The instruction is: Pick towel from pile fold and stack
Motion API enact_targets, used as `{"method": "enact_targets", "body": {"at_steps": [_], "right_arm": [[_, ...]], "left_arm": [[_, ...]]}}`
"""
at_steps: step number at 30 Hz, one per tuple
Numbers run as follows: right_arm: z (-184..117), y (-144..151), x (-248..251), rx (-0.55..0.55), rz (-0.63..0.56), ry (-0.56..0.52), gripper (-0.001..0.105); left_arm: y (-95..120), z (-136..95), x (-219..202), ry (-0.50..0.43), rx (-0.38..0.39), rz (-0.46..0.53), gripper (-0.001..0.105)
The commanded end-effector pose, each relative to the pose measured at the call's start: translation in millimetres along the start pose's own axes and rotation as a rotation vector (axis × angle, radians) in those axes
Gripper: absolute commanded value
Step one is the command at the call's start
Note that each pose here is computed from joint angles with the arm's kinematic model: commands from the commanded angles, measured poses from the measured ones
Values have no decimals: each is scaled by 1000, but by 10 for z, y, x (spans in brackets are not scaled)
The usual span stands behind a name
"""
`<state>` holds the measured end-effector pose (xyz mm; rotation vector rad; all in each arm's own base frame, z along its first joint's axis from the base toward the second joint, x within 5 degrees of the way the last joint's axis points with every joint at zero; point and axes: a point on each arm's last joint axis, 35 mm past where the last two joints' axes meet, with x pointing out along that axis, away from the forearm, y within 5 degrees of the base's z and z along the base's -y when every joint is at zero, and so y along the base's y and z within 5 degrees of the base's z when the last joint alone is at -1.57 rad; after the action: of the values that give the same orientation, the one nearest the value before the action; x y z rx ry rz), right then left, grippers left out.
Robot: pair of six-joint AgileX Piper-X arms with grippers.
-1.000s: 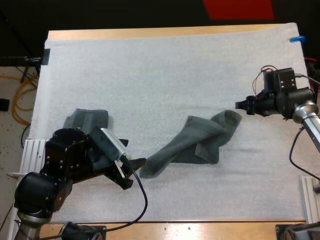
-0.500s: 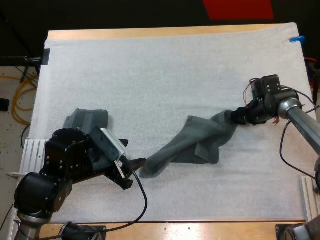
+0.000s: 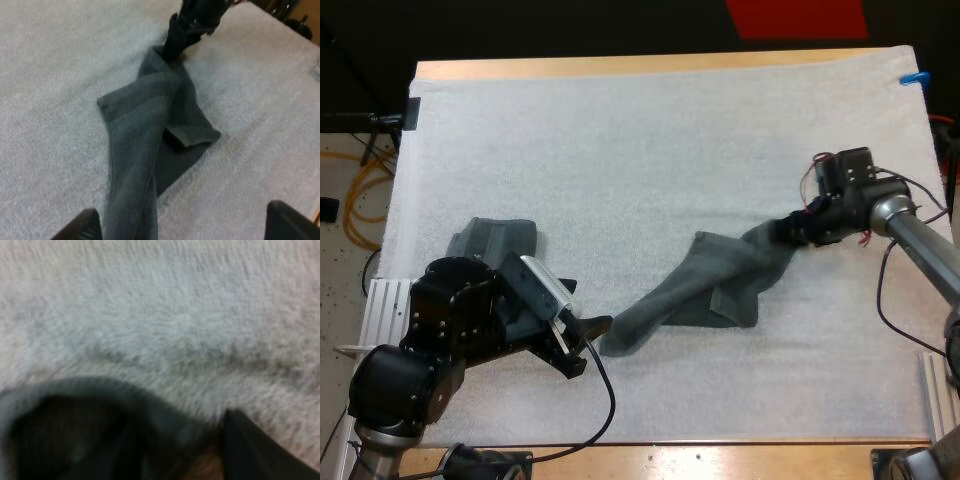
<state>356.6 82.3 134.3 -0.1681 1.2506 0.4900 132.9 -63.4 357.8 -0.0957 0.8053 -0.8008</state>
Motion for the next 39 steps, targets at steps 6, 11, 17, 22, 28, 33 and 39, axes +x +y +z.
{"method": "enact_targets", "body": {"at_steps": [6, 11, 17, 22, 28, 33, 39], "right_arm": [[-41, 119, 148, -30, 18, 40, 0], [-87, 105, -11, -36, -124, 104, 0], [-276, 177, -359, -55, -176, 269, 0], [-333, 205, -441, -52, -164, 313, 0], [-358, 211, -451, -42, -161, 336, 0], [-357, 211, -451, -38, -161, 335, 0], [-357, 211, -451, -38, -161, 335, 0]], "left_arm": [[-19, 20, -20, -10, 0, -4, 65], [-19, 23, -18, -11, 3, -7, 65], [-18, 165, 139, -50, 127, 19, 65], [-25, 341, 585, -24, 204, -6, 65], [-37, 594, 1350, 52, 286, 25, 65], [109, 807, 1937, 147, 278, 99, 65], [291, 971, 2519, 213, 256, 117, 65]]}}
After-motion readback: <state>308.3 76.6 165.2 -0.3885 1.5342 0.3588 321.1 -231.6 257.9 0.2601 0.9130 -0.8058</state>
